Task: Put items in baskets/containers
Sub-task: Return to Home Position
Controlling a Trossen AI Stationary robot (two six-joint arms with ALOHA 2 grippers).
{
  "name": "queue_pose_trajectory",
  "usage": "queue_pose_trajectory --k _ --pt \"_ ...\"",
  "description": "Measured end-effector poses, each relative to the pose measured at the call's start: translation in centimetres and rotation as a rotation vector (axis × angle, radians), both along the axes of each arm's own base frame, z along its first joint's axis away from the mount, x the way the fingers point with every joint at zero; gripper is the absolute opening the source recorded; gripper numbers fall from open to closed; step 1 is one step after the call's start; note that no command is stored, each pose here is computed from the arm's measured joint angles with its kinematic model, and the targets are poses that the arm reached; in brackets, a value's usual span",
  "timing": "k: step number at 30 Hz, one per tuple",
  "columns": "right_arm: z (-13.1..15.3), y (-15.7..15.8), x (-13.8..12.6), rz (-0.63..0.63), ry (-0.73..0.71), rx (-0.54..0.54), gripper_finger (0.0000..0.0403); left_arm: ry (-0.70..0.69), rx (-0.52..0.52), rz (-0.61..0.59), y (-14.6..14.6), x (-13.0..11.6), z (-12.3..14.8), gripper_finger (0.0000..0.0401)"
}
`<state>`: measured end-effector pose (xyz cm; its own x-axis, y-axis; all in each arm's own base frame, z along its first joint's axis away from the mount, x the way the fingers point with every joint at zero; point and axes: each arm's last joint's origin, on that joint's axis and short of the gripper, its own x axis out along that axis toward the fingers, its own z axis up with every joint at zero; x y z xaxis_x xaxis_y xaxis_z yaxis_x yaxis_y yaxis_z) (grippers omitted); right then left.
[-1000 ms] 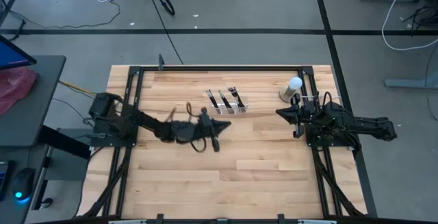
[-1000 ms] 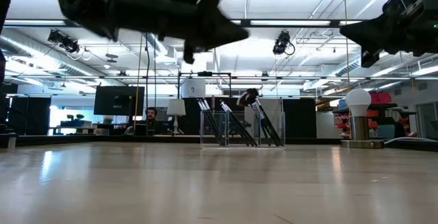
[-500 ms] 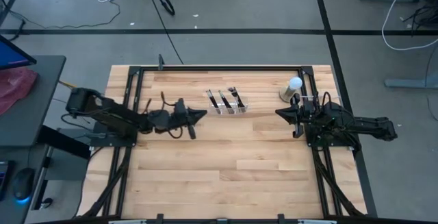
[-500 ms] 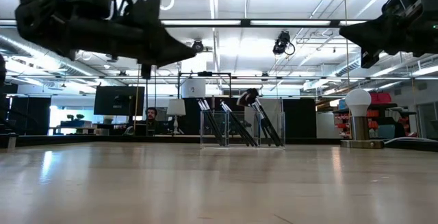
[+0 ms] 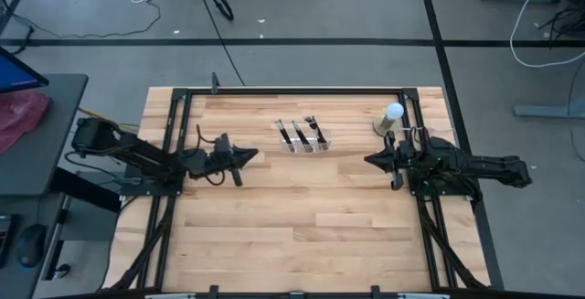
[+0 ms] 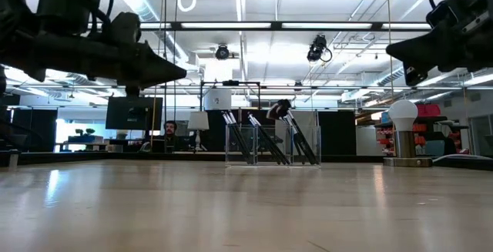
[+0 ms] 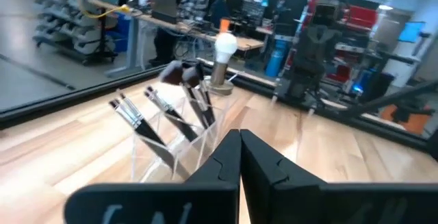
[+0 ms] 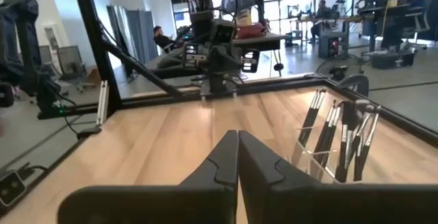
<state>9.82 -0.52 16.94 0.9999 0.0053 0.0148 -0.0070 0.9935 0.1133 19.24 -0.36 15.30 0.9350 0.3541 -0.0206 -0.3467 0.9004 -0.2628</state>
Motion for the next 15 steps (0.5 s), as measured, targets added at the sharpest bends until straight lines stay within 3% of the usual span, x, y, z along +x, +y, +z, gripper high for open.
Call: queue_pose_trajectory --k 7,11,15 --pt "0.0 0.0 0.0 0.001 0.003 0.013 0.0013 -0.078 0.064 -0.064 0.1 -2.4 -0.6 0.0004" --pt "0.0 0.0 0.0 -0.001 0.003 0.016 0.0013 -0.107 0.075 -0.056 1.2 -2.4 -0.2 0.0003" --pt "0.0 0.0 0.0 -0.003 0.003 0.016 0.0013 -0.139 0.063 -0.143 2.6 -2.6 0.1 0.0003"
